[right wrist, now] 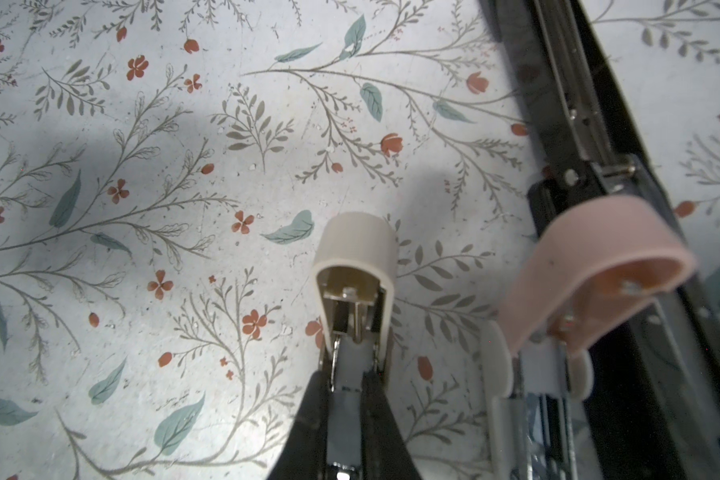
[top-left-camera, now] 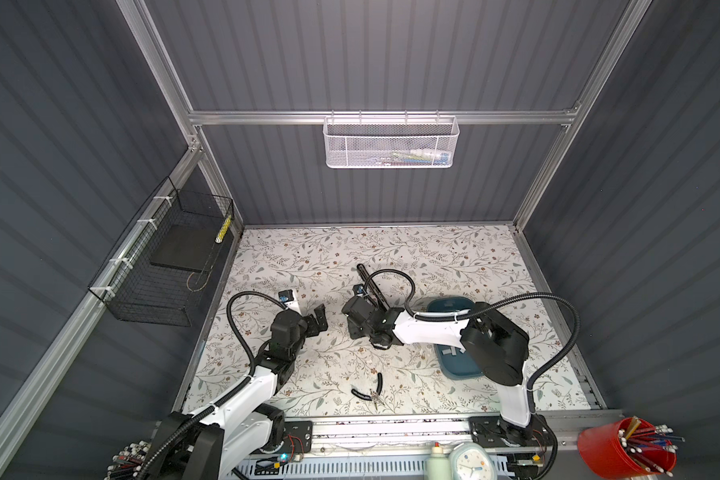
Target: Load the staples into the stapler
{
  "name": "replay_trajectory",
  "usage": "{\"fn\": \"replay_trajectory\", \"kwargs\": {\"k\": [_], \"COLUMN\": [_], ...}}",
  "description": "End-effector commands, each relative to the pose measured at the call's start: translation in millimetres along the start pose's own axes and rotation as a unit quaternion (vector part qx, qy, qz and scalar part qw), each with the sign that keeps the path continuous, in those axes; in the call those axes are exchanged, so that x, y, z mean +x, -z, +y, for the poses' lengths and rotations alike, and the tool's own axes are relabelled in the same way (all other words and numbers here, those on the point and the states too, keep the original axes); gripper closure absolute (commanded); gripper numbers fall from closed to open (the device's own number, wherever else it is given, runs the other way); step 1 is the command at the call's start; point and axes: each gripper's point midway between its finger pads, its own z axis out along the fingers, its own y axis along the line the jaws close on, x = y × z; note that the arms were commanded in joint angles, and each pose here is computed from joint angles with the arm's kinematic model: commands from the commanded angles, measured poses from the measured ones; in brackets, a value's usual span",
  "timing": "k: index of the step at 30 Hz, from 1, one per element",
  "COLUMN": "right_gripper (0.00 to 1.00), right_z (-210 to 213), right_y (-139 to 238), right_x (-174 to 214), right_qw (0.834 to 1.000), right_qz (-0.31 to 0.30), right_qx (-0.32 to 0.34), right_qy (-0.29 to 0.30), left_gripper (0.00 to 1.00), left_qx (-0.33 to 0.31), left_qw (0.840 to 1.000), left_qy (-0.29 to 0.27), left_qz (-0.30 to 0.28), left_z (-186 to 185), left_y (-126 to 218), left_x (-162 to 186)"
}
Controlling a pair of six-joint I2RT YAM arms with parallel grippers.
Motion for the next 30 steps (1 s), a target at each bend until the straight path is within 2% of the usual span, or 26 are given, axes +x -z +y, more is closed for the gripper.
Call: {"fn": "replay_trajectory", "kwargs": {"k": [1, 23, 26, 30], "right_gripper": [0.94, 0.95, 0.92, 0.83], "right_z": [-3, -2, -5, -6], "right_y": [6, 9, 11, 13], "right_x": [2, 22, 26, 29], "right_qw": [1.000, 1.000, 1.000, 1.000], "right_qz": [0.000, 0.015, 0.015, 0.017], "right_qx": [0.007, 0.009, 0.012, 0.012], "right_qy": [-0.004, -0.002, -0.004, -0.006], "left_gripper": [0.01, 0.01, 0.01, 0.01], "left_qx": [0.003, 0.005, 0.005, 0.004], "left_qw": [1.000, 1.000, 1.000, 1.000], "left_qy": [-0.006, -0.005, -0.006, -0.006], "left_qz": [0.002, 0.001, 0.001, 0.002], "left_z": [1, 0, 0, 0], "left_y": [0, 0, 0, 0], "left_x": [3, 3, 3, 4]}}
